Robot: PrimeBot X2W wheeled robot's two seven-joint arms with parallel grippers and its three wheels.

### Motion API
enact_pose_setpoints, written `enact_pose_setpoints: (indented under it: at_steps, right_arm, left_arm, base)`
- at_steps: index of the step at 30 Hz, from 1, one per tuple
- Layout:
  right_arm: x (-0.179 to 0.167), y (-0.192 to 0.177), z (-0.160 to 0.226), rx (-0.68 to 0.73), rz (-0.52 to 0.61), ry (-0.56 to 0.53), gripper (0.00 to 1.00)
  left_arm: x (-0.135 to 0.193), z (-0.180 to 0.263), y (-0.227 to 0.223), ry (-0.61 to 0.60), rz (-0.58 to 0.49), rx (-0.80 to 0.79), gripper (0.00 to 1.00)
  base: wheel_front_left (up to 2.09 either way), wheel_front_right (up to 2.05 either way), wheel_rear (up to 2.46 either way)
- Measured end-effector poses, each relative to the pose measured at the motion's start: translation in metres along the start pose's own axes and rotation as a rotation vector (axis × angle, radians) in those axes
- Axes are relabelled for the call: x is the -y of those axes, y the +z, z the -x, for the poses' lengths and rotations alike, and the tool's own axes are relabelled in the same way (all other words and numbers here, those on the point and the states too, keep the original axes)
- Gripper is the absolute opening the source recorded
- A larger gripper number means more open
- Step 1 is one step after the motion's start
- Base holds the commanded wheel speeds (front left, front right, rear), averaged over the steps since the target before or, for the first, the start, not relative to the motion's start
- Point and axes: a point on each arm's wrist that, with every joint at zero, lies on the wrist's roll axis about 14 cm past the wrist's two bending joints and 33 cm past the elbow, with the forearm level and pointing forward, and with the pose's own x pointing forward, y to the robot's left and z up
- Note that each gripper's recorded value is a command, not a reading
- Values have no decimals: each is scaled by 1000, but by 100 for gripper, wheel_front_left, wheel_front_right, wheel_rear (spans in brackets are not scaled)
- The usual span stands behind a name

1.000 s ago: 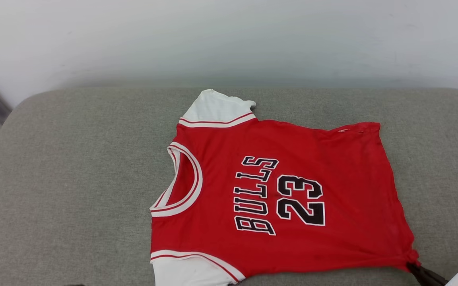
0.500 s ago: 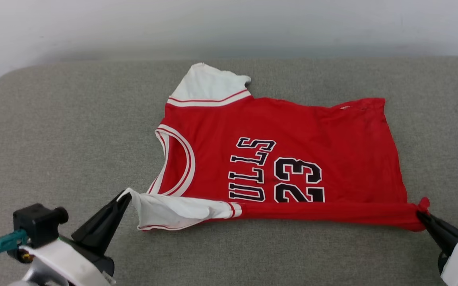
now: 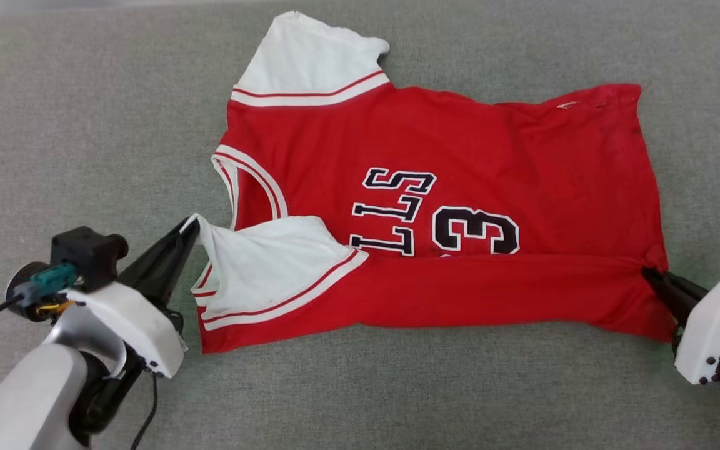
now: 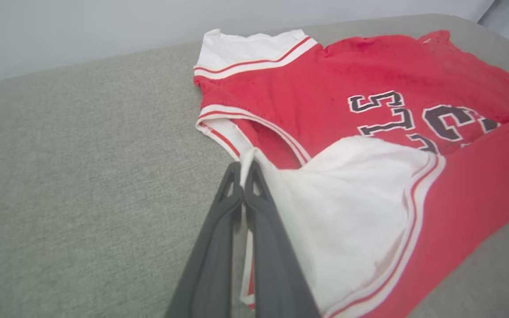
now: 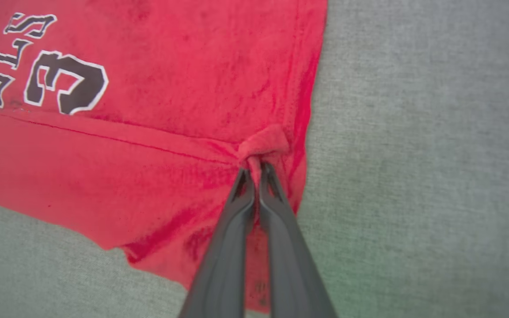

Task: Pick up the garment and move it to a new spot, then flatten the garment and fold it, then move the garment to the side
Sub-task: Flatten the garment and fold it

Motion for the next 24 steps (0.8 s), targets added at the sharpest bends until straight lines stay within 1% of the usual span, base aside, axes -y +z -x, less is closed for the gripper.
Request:
enact_pose_setpoints:
  at_steps: [2,5,6,7,8,9,12,15,21,24]
  right_arm:
    - [2,-6,-8,-30,8,-7,0]
    - [3,-10,-16,-46,32,-17,0]
    - [3,-10,-18,-42,39,-21,0]
    - [4,-9,-19,-32,43,-27,28]
    - [4,-7,-20,-23,45,-29,89]
    - [4,-7,-21,-17,41,-31,100]
    - [-1,-7,-21,-10,40,-24,100]
    - [-2,-3,-16,7,65,-27,100]
    - [-5,11,3,70,94,-37,100]
    - [-3,7,14,57,125,-61,100]
  left_arm:
    - [-7,-5,-12,19,-22,-39,0]
    - [-8,-12,-25,40,33,-69,0]
    - [-9,-13,-27,43,38,-72,11]
    - [-11,-14,-28,48,37,-78,38]
    - [-12,-14,-29,52,32,-81,87]
    - [-12,-14,-31,54,26,-83,100]
    - [-9,-13,-36,62,33,-82,100]
    - [-11,-10,-31,87,49,-52,100]
    - [-16,6,-25,191,119,7,100]
    - [-22,16,-11,248,153,80,100]
  base:
    - [0,0,0]
    - [0,0,0]
    - [0,0,0]
    - [0,0,0]
    - [0,0,0]
    - [0,0,0]
    - [0,0,0]
    - [0,0,0]
    - [0,0,0]
    - [0,0,0]
